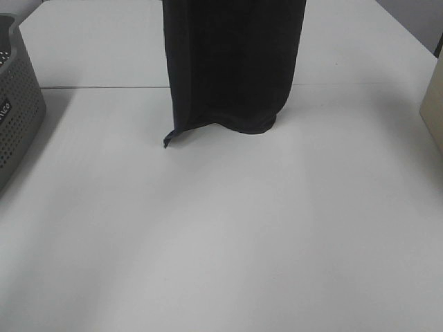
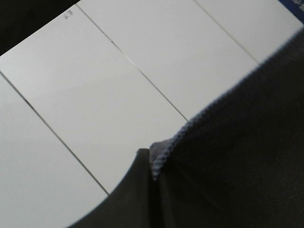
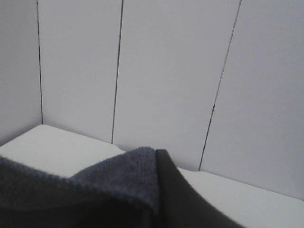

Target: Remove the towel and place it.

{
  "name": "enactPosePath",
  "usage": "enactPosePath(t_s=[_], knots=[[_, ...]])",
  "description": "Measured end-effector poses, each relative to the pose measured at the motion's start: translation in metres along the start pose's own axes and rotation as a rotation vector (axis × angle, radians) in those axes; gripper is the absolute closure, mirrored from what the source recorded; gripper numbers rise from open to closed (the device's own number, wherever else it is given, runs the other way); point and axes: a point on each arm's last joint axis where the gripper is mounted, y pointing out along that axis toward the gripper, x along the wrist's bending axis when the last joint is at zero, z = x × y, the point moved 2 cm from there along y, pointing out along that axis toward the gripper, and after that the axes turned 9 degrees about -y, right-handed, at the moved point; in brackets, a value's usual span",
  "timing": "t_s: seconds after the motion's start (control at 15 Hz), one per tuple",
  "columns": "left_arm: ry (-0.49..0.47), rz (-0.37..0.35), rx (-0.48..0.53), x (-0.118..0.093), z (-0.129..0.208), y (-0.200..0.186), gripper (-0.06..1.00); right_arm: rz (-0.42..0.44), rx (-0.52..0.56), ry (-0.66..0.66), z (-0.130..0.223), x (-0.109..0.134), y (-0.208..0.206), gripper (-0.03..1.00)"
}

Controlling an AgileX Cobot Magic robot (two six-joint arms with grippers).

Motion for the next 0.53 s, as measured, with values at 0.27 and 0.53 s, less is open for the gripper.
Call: enactPosePath(t_s=[0.27,0.53], knots=[[-0.049,-0.116,-0.09,0.01,0.046,0.029,0.94,0.045,-0.123,0.088,0.025,0.007,0.039,0.95],[-0.029,-0.101,-0.139,0.02,0.038,0.055,0.94,0.04,-0.152,0.113,0.02,0.006,0.055,0.95]])
